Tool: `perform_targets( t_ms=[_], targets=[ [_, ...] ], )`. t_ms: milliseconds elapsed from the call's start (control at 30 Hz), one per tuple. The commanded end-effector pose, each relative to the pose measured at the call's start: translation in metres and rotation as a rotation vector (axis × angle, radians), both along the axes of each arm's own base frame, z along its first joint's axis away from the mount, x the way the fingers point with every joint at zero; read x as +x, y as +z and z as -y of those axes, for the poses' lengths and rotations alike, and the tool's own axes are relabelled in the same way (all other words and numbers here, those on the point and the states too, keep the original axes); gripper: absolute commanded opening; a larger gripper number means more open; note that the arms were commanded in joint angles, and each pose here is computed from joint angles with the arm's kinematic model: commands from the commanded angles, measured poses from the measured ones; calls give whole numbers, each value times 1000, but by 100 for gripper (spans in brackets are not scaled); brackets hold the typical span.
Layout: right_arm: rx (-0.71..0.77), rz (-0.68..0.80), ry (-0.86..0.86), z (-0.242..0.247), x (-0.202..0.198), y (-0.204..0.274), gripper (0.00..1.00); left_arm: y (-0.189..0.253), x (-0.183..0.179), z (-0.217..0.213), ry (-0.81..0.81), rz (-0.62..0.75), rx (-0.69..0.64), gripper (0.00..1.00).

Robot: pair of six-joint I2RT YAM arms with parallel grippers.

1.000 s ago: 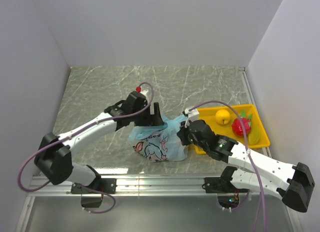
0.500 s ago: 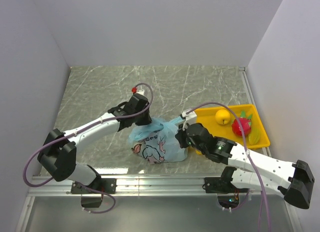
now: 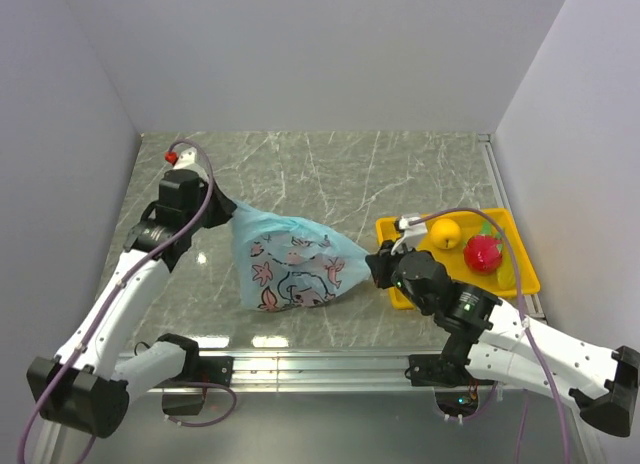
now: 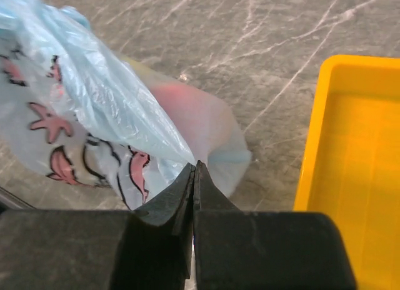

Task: Untie the knot of the plastic bag and take out the fruit

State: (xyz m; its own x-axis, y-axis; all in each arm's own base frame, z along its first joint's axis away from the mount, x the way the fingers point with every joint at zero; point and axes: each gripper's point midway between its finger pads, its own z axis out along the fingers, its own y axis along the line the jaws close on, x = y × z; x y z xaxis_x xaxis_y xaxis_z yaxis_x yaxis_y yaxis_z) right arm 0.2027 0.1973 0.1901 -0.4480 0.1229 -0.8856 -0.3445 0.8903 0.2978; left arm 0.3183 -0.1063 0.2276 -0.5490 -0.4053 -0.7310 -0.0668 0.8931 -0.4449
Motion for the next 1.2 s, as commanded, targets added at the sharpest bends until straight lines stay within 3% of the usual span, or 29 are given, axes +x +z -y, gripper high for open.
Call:
perform_targets(
  t_ms=[0,133,200,267,400,733,800,867,967,1000,1100,1167],
  targets=[
    [-79,-12,-23,5,6,-2,23,-13,-19,1,-94,-44,20,1],
    [-80,3,104,-20,1,32,74,-42,-60,33,-235,-137,-152,0],
    [-82,44,145,-30,1,64,81,-45,-74,36,-253,-142,-180,1],
    [-85,83,183,-44,5,92,83,-42,-88,38,-271,-140,-211,1],
    [-160,93,276,-79,15,97,85,-45,-102,32,-269,-151,-192,1],
    [-381,64,269,-129,68,32,84,-38,-116,26,-265,-137,-181,1],
    [-412,46,208,-127,83,16,81,-36,-120,24,-259,-133,-174,1],
    [-383,10,159,-119,94,7,69,-34,-122,20,-244,-127,-163,0],
    [-319,-6,46,-89,119,15,25,-35,-121,8,-186,-127,-121,1],
    [-309,-19,-12,-68,132,18,18,-34,-120,4,-168,-123,-107,1],
    [-231,-2,-50,-41,135,46,1,-28,-108,-14,-59,-96,-55,1],
    [-148,42,-48,-29,129,81,0,-22,-93,-17,-25,-80,-53,1]
  ],
)
